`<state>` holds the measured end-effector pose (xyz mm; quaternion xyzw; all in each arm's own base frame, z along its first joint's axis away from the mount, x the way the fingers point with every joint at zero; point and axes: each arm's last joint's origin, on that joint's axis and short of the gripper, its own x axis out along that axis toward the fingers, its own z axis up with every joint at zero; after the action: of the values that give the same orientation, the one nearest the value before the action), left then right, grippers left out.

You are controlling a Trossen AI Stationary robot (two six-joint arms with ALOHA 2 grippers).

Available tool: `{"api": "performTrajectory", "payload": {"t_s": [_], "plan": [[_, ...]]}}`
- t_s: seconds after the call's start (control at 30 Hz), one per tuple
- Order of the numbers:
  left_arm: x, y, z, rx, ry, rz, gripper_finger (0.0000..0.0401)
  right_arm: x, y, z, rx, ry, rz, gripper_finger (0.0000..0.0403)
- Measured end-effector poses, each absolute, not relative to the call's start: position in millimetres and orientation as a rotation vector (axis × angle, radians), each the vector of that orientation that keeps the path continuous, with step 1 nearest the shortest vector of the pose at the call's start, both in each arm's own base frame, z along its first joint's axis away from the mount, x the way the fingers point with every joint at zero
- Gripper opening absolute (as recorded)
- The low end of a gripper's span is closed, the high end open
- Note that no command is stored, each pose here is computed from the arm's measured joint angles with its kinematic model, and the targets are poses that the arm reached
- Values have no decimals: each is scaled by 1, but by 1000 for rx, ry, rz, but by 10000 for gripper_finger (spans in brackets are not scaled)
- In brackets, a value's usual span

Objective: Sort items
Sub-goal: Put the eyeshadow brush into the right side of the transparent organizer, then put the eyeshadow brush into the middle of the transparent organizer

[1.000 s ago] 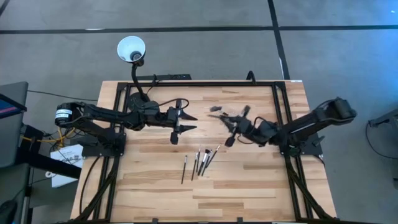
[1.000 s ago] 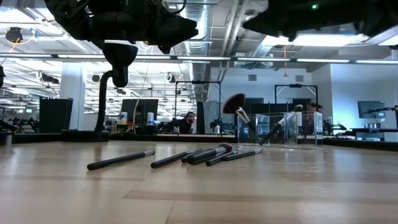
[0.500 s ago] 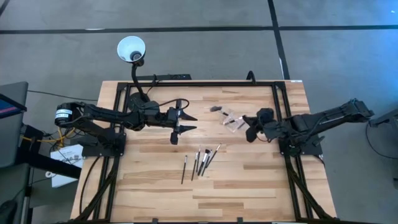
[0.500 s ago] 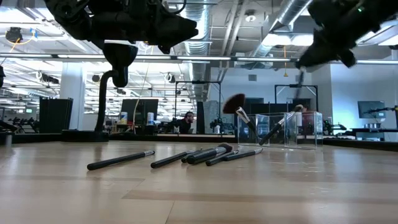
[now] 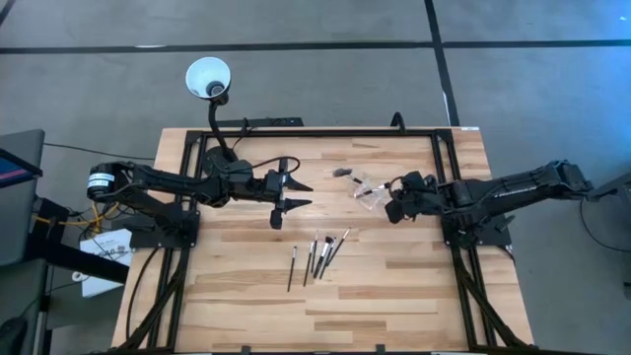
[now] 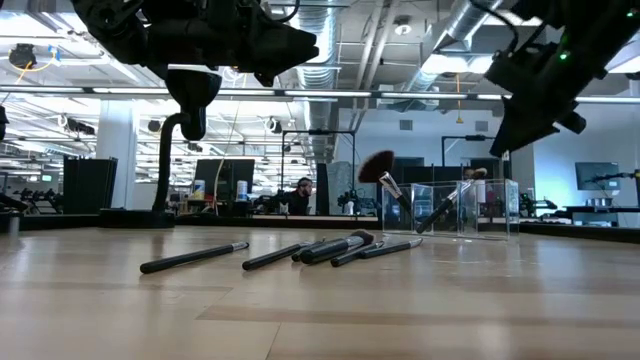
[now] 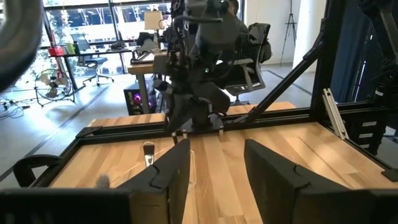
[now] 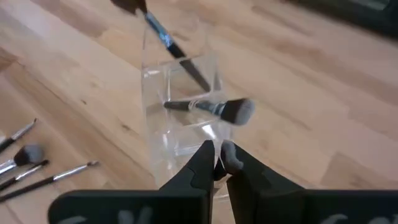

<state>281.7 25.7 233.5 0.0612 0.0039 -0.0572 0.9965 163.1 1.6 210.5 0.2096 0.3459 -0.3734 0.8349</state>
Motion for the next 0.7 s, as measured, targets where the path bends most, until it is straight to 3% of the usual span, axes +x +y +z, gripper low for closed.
{"api": "performTrajectory", "payload": {"t_s": [0.3, 0.7], "plan": [[282, 26, 234, 123, 8, -114, 149, 174, -6, 196, 407, 838, -812, 92], [282, 26, 233, 121, 19, -116, 149, 185, -7, 212, 349, 736, -725, 145]]}}
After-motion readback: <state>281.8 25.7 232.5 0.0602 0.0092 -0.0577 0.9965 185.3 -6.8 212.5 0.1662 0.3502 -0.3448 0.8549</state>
